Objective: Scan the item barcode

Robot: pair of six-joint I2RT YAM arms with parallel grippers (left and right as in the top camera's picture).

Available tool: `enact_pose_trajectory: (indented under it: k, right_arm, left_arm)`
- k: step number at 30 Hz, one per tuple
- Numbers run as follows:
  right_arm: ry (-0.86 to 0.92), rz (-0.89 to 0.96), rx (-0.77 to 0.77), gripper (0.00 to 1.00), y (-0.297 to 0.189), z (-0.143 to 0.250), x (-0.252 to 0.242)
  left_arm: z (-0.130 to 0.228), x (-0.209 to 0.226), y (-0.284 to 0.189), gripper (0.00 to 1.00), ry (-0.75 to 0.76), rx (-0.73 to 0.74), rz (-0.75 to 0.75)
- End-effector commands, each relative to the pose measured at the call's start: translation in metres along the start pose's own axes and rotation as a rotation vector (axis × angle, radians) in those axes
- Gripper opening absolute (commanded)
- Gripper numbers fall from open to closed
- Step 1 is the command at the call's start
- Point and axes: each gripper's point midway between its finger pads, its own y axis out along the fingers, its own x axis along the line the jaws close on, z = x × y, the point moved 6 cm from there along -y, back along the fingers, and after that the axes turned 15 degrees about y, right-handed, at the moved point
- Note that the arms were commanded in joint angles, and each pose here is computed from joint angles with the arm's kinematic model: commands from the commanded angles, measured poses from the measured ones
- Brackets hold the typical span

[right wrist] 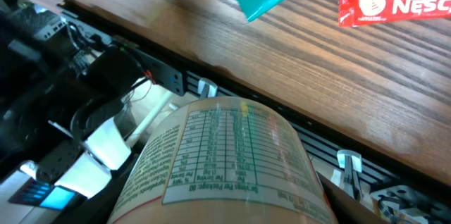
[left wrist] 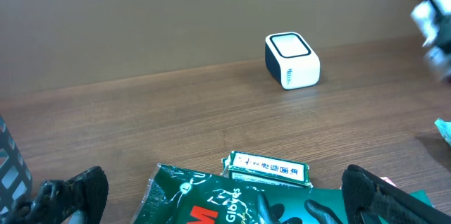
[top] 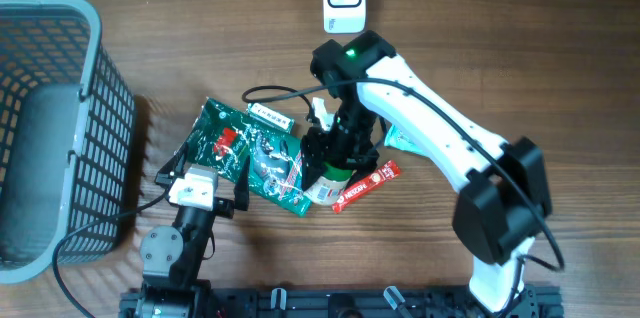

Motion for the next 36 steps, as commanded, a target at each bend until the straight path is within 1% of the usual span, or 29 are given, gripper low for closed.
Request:
enact_pose_trajectory:
  k: [1,4,6,8,9,11,13,14,15,16,18,20,22,24,26,28,31,36]
  right_arm:
    - [0.042,0.069,-0.106,0.54,-0.014,0.002,-0.006]
    - [0.135,0.216,-0.275,0.53,-0.02,-0.017,-0.022]
    - [0.16,0.217,-0.411,0.53,-0.034,-0.035,-0.022]
    - [0.143,0.187,-0.546,0.53,-0.057,-0.052,-0.017]
    - [0.141,0.187,-0.655,0.53,-0.074,-0.064,-0.015]
    - [0.208,0.21,-0.918,0.52,-0.108,-0.089,-0.017]
    - [0.238,0.223,-1.175,0.54,-0.139,-0.111,-0.014]
    - [0.259,0.229,-1.314,0.57,-0.154,-0.121,-0.012]
    - [0.291,0.226,-1.481,0.64,-0.173,-0.131,-0.009]
    - [0.278,0.235,-1.654,0.67,-0.191,-0.144,-0.003]
    - [0.171,0.229,-1.776,0.67,-0.203,-0.165,0.012]
    - [0.083,0.249,-1.85,0.65,-0.205,-0.187,0.024]
    - [-0.004,0.32,-1.905,0.62,-0.199,-0.213,0.03]
    - [-0.036,0.372,-1.943,0.61,-0.194,-0.233,0.028]
    - [-0.048,0.393,-1.968,0.63,-0.188,-0.25,0.024]
    - [-0.052,0.413,-1.972,0.64,-0.178,-0.267,0.018]
    - [-0.052,0.451,-1.938,0.64,-0.159,-0.287,0.006]
    - [-0.033,0.465,-1.899,0.63,-0.148,-0.293,0.0]
  left_arm:
    - [0.002,-0.003,0.001,1.0,0.012,0.002,0.022]
    - [0.002,-0.003,0.001,1.0,0.012,0.002,0.022]
    - [0.002,-0.003,0.001,1.0,0.012,0.002,0.022]
    - [0.002,-0.003,0.001,1.0,0.012,0.002,0.022]
    - [0.002,-0.003,0.001,1.0,0.012,0.002,0.022]
    - [0.002,-0.003,0.001,1.0,0.012,0.002,0.022]
    - [0.002,-0.003,0.001,1.0,0.012,0.002,0.022]
    - [0.002,-0.003,0.001,1.0,0.012,0.002,0.022]
    - [0.002,-0.003,0.001,1.0,0.012,0.002,0.022]
    - [0.002,-0.003,0.001,1.0,0.012,0.002,0.022]
    - [0.002,-0.003,0.001,1.0,0.012,0.002,0.022]
    - [0.002,-0.003,0.001,1.0,0.012,0.002,0.022]
    - [0.002,-0.003,0.001,1.0,0.012,0.002,0.022]
    - [0.002,-0.003,0.001,1.0,0.012,0.002,0.022]
    - [0.002,-0.003,0.001,1.0,0.012,0.002,0.022]
    - [0.002,-0.003,0.001,1.0,0.012,0.002,0.022]
    - [0.002,-0.003,0.001,1.0,0.012,0.002,0.022]
    - [0.002,-0.003,0.001,1.0,0.012,0.002,0.022]
